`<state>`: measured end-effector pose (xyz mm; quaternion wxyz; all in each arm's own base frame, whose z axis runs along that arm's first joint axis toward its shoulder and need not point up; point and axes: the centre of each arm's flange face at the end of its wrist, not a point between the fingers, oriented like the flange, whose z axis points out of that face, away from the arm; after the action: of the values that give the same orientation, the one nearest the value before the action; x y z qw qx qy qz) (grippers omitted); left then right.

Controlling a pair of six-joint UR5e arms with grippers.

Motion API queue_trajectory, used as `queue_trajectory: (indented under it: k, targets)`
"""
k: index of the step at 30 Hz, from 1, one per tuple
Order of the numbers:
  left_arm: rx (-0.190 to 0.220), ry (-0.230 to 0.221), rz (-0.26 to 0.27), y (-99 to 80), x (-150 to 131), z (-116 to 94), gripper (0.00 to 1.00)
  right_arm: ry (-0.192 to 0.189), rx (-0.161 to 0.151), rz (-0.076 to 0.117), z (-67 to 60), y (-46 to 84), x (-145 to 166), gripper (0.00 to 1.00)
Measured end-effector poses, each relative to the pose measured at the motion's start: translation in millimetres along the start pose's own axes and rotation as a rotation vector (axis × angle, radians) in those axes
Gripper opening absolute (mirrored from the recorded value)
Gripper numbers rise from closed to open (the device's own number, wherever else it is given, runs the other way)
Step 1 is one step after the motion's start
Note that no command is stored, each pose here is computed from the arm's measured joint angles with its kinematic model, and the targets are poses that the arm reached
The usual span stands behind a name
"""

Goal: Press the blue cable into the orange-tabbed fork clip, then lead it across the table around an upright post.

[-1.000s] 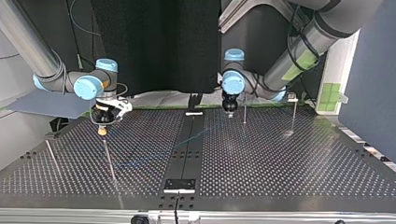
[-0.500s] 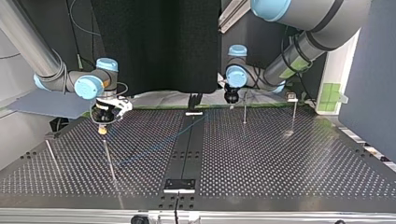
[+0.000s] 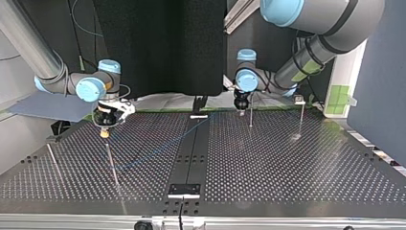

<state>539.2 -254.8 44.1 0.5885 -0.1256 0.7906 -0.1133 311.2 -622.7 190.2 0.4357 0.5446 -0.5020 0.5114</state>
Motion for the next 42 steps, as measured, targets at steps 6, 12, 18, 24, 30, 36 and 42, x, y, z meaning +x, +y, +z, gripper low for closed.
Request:
queue_trajectory:
  k: [6, 12, 18, 24, 30, 36, 42]
  targets:
    - [0.019, 0.008, -0.007, 0.7, -1, 2, 0.56, -0.004, -0.006, -0.001, 1.4, 3.8, -3, 0.0]
    - [0.048, -0.002, -0.025, -4.2, -1, 3, 0.56, -0.03, -0.019, -0.005, 3.3, 6.2, -21, 0.0]
    - [0.067, -0.019, -0.037, -10.1, -6, 8, 0.56, -0.051, -0.03, -0.009, 4.5, 7.9, -35, 0.0]
    - [0.077, -0.028, -0.044, -16.7, -11, 12, 0.56, -0.06, -0.047, -0.011, 5.0, 11.7, -42, 0.0]
    - [0.064, -0.019, -0.044, -16.5, -10, 10, 0.56, -0.065, -0.059, -0.015, 5.7, 14.6, -47, 0.0]
    - [0.027, -0.01, -0.038, -13.8, -9, 7, 0.56, -0.107, -0.086, -0.027, 6.3, 24.4, -81, 0.0]
    - [-0.016, -0.017, -0.031, -12.8, -7, 4, 0.56, -0.135, -0.109, -0.034, 8.9, 42.2, -115, 0.0]
